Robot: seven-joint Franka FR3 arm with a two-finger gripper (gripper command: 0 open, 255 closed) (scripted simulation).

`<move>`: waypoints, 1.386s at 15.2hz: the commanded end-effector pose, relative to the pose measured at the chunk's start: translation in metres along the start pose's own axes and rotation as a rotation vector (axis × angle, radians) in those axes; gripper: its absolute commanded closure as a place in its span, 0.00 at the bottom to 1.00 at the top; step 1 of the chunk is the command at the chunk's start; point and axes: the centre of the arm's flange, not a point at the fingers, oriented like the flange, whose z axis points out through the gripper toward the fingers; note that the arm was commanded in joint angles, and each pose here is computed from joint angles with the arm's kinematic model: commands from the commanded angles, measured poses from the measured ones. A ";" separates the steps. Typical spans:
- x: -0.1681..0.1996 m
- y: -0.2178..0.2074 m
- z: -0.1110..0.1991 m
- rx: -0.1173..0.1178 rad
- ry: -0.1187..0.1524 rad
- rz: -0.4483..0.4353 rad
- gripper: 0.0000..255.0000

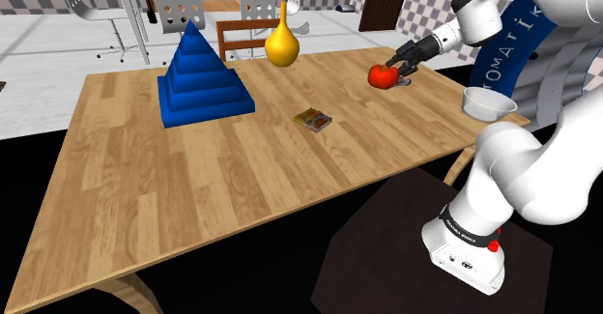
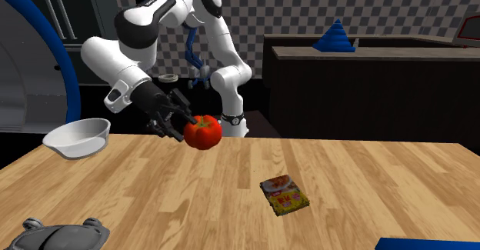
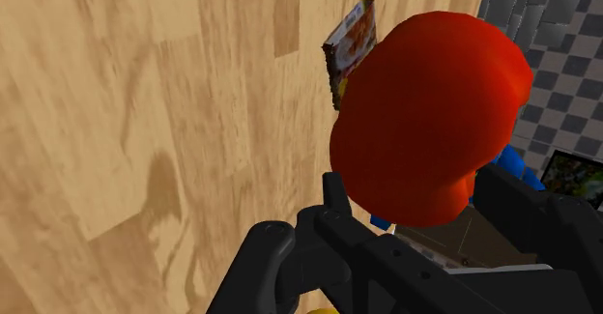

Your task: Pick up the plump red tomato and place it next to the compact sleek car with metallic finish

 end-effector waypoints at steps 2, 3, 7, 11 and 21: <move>0.012 0.025 -0.029 -0.001 -0.001 0.000 1.00; 0.016 0.034 -0.038 -0.001 -0.001 0.000 1.00; 0.034 0.066 -0.076 -0.001 -0.001 0.000 1.00; 0.052 0.099 -0.113 -0.001 -0.001 0.000 1.00; 0.048 0.147 -0.097 -0.001 -0.001 0.000 1.00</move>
